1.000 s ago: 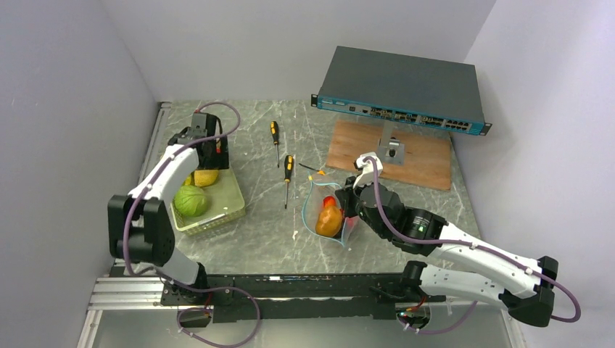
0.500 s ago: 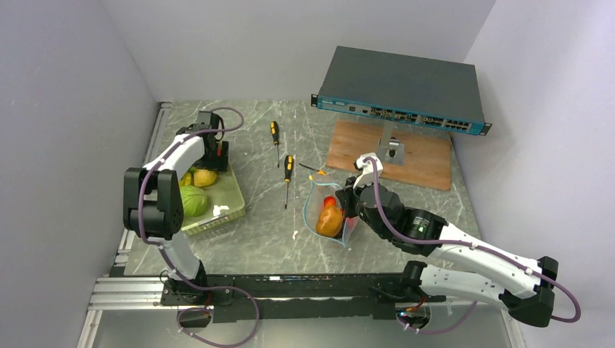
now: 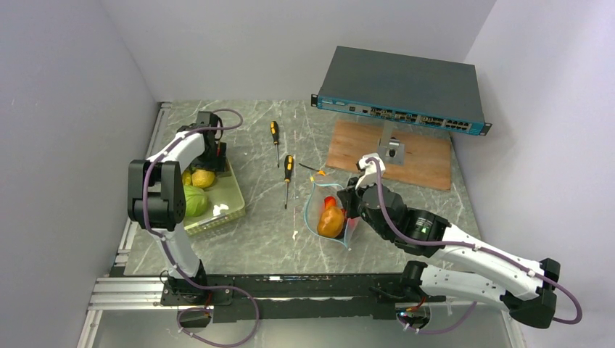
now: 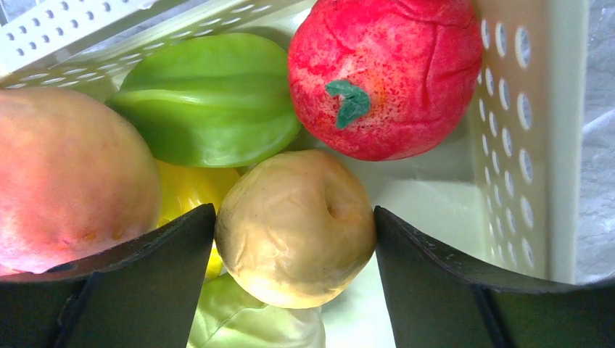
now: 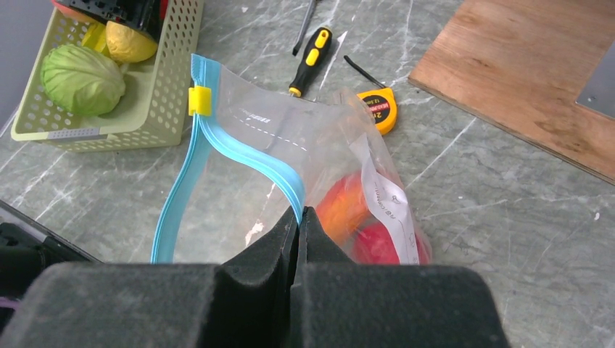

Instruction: Place the food in the zip-top bag and seal the zipper

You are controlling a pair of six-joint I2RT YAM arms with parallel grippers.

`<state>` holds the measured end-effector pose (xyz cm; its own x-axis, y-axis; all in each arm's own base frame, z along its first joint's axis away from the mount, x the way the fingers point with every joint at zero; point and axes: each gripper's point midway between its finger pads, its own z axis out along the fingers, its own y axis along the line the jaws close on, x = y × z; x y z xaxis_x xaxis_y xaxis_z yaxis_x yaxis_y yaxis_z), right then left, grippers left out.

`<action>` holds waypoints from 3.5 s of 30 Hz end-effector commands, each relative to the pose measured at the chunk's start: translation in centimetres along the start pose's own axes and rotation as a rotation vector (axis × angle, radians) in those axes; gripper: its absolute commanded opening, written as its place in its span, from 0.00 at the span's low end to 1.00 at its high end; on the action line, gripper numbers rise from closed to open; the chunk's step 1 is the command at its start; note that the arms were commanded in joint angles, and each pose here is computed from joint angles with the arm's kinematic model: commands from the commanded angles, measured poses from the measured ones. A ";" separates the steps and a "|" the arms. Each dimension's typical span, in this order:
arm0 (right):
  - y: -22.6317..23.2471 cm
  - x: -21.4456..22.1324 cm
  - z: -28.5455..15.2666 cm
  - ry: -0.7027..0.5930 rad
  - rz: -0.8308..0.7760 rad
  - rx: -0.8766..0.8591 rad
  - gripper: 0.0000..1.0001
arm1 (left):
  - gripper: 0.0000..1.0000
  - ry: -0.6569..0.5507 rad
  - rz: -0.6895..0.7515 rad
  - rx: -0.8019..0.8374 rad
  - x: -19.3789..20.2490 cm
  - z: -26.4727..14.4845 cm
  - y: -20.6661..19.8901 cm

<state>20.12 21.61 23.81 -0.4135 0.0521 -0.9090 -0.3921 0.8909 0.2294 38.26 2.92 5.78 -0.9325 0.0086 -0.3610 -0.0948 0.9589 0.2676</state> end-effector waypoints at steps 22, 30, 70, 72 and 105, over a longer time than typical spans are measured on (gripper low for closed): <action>-3.8 -3.2 -2.8 -0.109 0.030 0.150 0.00 | 0.55 -0.162 -0.086 0.205 0.1 -9.5 -2.7; -5.5 -4.2 -4.5 -0.107 -0.001 0.220 0.00 | 0.54 -0.271 -0.114 0.566 2.0 -15.8 -7.0; 0.6 -2.5 0.5 -0.063 0.018 0.020 0.00 | 0.42 -0.376 0.071 1.512 10.1 -38.6 -30.0; 0.8 -2.6 0.4 -0.065 0.041 0.013 0.00 | 0.42 -0.460 0.078 1.504 9.4 -39.0 -30.2; 0.8 -4.1 -1.6 -0.099 0.229 -0.006 0.00 | 0.91 -0.482 0.120 1.126 10.4 -30.7 -33.2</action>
<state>20.20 22.07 25.68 -0.4545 0.2253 -0.8618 -0.3085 0.8678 0.3895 21.27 -37.58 18.52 -0.6656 -0.0030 -0.7463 0.5574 0.6629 -0.4998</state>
